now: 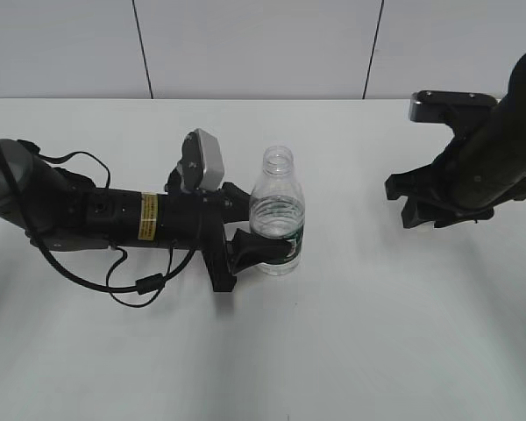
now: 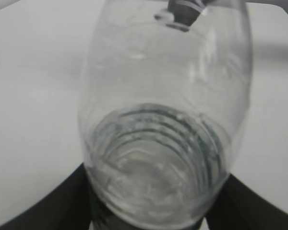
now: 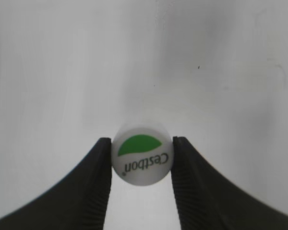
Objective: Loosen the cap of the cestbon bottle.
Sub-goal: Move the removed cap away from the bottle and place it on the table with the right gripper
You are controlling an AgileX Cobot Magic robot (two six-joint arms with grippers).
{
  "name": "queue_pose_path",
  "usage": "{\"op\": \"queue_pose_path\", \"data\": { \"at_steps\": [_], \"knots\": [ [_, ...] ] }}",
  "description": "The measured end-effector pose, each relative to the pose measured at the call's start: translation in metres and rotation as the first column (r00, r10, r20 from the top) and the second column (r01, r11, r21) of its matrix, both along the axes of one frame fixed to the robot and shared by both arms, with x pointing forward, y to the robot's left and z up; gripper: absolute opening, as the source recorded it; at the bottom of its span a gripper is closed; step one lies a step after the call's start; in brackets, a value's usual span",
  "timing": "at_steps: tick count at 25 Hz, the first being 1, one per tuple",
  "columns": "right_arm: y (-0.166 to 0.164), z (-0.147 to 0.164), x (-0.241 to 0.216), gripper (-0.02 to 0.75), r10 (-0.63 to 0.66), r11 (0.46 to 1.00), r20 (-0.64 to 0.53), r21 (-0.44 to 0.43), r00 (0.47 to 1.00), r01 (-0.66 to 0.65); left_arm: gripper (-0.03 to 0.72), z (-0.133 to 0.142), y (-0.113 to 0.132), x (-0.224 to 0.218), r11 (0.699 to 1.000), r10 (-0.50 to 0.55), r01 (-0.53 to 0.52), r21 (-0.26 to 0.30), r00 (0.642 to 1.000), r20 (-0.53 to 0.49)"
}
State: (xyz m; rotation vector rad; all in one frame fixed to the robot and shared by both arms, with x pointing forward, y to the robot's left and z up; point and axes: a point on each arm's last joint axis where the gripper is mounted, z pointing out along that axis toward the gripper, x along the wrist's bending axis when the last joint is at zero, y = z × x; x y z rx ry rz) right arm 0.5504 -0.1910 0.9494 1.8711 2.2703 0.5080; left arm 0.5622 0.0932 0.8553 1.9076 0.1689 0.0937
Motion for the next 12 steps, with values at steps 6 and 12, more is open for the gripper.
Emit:
{"op": "queue_pose_path", "data": {
  "at_steps": [6,12],
  "knots": [
    [0.004,-0.038,0.016,0.300,-0.020,1.000,0.031,0.008,0.999,0.020,0.399,0.000,0.000,0.001,1.000,0.002,-0.002,0.002,1.000,0.020],
    [0.005,-0.050,0.022,0.300,-0.021,1.000,0.053,0.007,0.998,0.020,0.399,0.000,0.000,0.001,1.000,0.003,-0.003,0.001,1.000,0.021]
  ]
}}
